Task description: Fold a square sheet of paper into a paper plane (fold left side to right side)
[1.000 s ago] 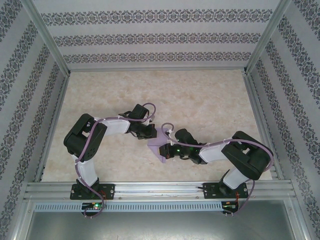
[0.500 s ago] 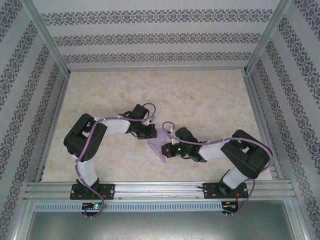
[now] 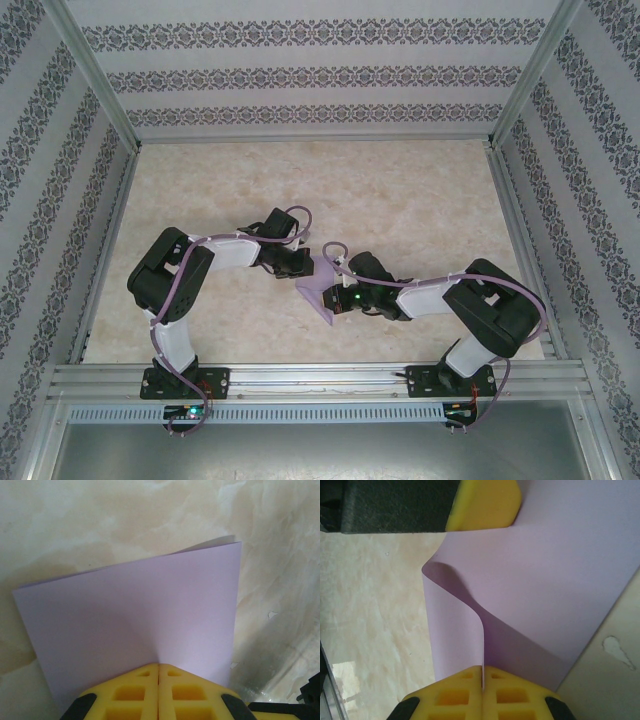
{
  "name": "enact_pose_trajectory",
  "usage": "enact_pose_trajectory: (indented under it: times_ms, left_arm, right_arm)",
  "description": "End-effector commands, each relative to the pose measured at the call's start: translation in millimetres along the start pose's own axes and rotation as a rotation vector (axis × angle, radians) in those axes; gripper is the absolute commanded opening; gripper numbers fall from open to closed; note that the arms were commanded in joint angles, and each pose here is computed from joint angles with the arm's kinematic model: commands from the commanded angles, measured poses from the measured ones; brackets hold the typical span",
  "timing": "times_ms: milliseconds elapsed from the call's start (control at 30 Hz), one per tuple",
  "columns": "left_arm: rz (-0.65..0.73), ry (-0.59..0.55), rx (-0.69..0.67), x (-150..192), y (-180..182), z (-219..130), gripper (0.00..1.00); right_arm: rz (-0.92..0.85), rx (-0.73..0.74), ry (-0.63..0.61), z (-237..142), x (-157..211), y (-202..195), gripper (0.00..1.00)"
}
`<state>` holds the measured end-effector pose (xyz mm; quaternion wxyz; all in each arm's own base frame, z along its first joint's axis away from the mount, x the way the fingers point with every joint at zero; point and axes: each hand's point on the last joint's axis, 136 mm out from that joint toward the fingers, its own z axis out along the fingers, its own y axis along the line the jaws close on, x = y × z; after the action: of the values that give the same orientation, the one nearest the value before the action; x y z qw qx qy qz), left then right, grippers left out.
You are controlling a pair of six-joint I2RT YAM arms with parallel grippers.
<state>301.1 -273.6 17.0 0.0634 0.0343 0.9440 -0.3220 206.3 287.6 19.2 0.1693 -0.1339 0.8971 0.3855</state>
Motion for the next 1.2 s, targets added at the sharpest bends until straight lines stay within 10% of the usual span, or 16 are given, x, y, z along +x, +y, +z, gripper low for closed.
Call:
enact_pose_trajectory:
  times_ms: [0, 1167]
  left_arm:
    - [-0.037, 0.062, -0.121, 23, 31, 17, 0.06]
    - [-0.040, 0.058, -0.135, 22, 32, 17, 0.08]
  right_arm:
    - [-0.026, -0.004, -0.033, -5, -13, 6, 0.00]
    - [-0.014, 0.067, 0.005, 3, -5, -11, 0.00]
